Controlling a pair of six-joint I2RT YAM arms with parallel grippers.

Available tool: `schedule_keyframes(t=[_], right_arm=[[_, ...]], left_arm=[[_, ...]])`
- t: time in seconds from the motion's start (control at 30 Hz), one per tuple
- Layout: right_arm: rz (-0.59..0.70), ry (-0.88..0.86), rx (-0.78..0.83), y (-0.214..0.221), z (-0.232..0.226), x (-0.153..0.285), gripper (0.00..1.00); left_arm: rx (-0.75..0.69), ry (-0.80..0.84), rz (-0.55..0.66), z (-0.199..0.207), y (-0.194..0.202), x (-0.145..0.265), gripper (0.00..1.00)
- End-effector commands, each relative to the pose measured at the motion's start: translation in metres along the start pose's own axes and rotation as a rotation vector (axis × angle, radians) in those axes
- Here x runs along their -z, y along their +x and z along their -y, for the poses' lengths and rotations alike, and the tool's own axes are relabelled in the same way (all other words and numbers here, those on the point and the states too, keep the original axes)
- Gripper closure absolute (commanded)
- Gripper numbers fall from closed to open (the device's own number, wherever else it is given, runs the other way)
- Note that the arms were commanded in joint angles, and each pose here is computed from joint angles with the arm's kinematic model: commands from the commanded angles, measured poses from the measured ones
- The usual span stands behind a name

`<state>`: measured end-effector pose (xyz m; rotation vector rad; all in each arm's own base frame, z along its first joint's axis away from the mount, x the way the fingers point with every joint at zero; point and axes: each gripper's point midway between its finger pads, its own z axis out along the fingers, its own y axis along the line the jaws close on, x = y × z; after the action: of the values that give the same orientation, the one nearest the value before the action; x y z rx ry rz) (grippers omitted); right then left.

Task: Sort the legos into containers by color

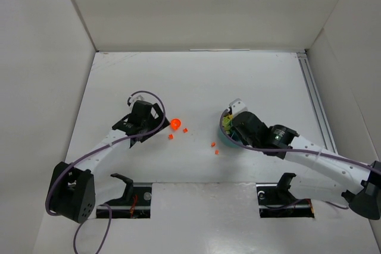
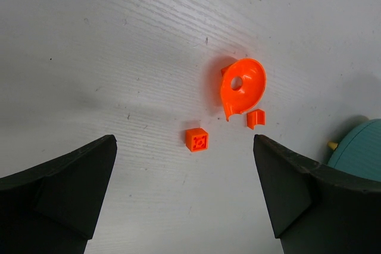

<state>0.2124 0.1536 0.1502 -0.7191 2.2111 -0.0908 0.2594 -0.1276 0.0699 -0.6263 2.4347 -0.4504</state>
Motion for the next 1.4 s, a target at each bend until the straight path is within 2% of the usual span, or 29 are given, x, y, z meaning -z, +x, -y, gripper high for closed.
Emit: schedule_keyframes(t=[0.0, 0.43, 0.73, 0.8, 1.03, 1.37], right_arm=[[0.012, 0.090, -0.075, -0.007, 0.014, 0.006, 1.00], [-0.089, 0.276, -0.440, 0.009, 0.026, 0.014, 0.98], [-0.043, 0.345, -0.504, -0.009, 0.033, 0.013, 0.94], [-0.042, 0.349, -0.533, -0.014, 0.030, 0.010, 1.00], [-0.078, 0.389, -0.568, -0.011, 0.028, 0.006, 1.00], [-0.098, 0.419, -0.622, -0.005, 0.025, -0.003, 1.00]], left_arm=[[-0.013, 0.039, 0.026, 0.016, -0.012, 0.007, 0.02], [-0.013, 0.026, 0.027, 0.013, -0.012, 0.007, 0.02], [-0.052, 0.059, -0.026, 0.022, -0.006, 0.001, 0.02], [-0.061, 0.066, -0.036, 0.024, -0.005, 0.001, 0.02], [-0.080, 0.083, -0.085, 0.027, 0.004, -0.006, 0.02], [-0.089, 0.098, -0.083, 0.029, 0.003, -0.006, 0.04]])
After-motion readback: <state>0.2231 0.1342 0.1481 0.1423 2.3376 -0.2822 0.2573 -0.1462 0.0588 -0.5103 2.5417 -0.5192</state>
